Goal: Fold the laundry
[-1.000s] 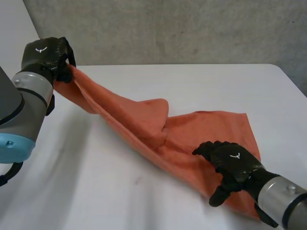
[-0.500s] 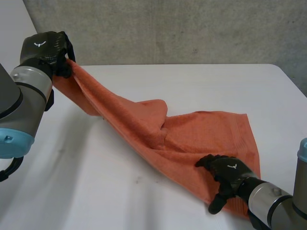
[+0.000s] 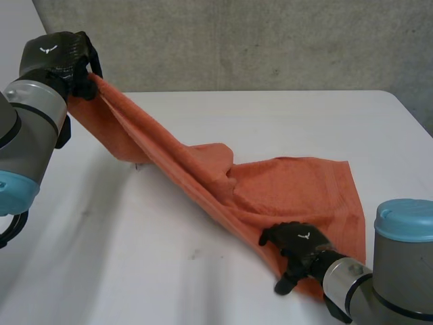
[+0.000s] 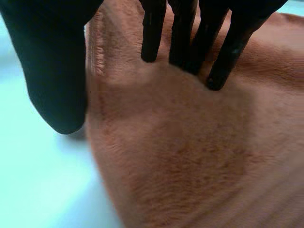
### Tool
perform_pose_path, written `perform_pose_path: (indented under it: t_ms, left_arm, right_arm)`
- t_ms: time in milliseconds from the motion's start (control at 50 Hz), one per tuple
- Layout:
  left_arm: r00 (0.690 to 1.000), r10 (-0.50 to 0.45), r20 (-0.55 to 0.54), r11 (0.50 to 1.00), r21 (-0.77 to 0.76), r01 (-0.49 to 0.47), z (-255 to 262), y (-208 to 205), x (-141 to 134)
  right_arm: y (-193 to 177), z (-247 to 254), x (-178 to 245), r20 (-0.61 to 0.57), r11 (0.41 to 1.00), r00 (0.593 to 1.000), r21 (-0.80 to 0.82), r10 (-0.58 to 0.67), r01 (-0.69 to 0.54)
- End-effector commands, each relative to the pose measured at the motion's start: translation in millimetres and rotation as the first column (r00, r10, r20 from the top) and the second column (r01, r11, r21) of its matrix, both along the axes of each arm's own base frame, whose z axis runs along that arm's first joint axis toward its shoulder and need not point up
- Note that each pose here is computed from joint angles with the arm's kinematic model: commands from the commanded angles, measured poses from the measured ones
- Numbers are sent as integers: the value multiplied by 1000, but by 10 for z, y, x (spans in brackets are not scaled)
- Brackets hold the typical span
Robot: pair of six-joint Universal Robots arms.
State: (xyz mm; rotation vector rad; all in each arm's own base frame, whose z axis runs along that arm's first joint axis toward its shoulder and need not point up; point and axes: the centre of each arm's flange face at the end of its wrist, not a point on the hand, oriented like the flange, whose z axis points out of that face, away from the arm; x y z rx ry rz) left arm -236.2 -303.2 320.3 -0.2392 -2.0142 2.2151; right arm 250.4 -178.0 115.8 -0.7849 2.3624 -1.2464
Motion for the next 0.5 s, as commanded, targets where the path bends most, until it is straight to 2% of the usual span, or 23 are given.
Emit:
perform_pose_path:
  t_ms: [20,280,420,500]
  left_arm:
    - [1000,13,-3,1000,-4,-13,17,-22,31]
    - [997,82,-10,997,11,-82,0,-149,252]
    - [996,94,-9,994,57,-93,-85,-150,302]
    - [996,92,-7,992,83,-92,-152,-132,309]
  right_arm:
    - [-173,16,-78,-24,989,994,-103,-107,104]
    - [-505,273,-426,-55,952,971,-220,-232,215]
    - [-505,249,-480,-84,956,969,-202,-232,211]
    - [-391,219,-485,-116,974,972,-117,-206,193]
